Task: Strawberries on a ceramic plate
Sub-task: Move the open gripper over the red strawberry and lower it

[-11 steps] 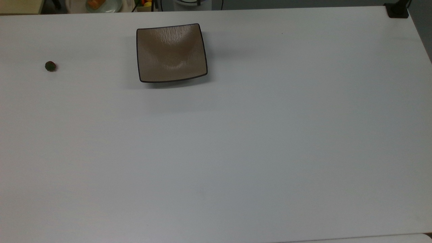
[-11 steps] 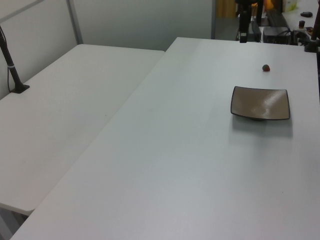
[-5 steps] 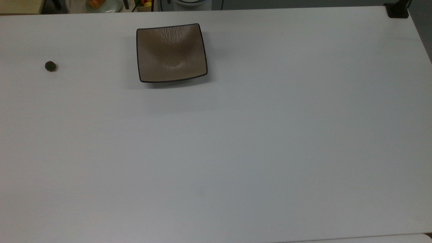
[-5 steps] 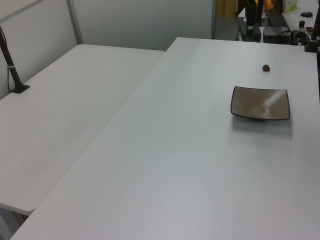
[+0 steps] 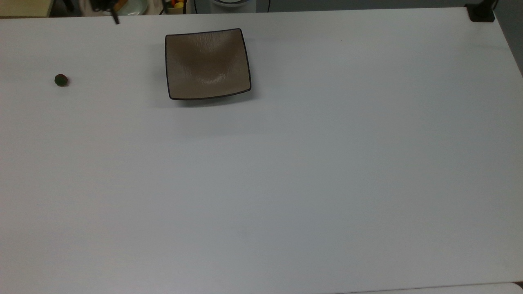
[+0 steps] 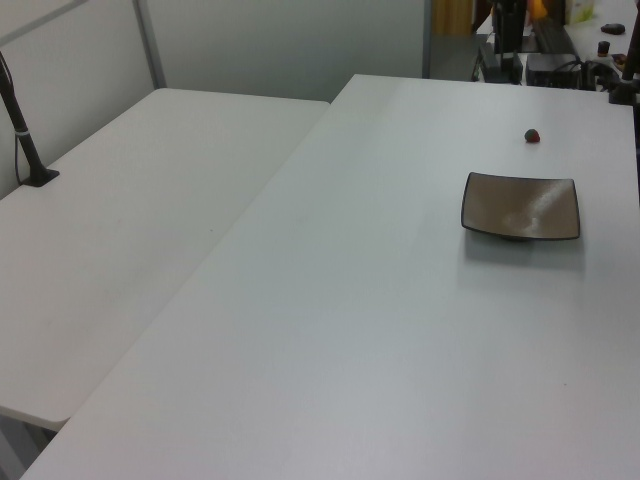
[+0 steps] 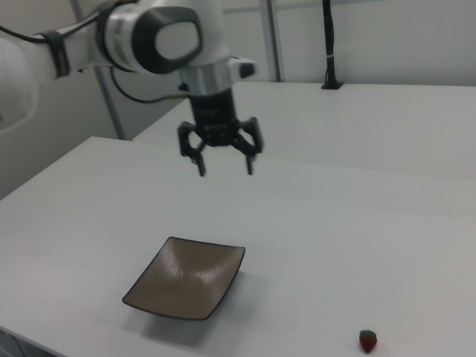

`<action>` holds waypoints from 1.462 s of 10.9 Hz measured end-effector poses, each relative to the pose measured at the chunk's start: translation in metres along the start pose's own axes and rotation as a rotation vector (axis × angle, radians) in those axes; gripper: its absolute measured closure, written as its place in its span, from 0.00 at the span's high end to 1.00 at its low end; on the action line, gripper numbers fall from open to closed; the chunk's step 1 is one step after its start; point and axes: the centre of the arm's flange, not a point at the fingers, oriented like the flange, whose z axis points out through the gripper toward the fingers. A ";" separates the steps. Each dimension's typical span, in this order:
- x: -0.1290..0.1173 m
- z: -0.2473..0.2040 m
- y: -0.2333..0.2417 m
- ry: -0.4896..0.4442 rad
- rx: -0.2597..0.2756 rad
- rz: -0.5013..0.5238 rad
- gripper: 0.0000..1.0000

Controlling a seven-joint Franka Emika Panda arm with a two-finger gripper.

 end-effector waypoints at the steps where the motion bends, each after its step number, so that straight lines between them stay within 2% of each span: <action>1: -0.009 0.006 0.022 0.002 -0.002 -0.040 1.00; 3: -0.022 0.022 0.056 -0.002 -0.002 -0.073 1.00; 8: -0.030 0.098 0.113 0.007 -0.031 -0.097 1.00; 13: -0.048 0.201 0.163 -0.109 -0.093 -0.122 1.00; 16: -0.055 0.239 0.184 -0.142 -0.115 -0.123 1.00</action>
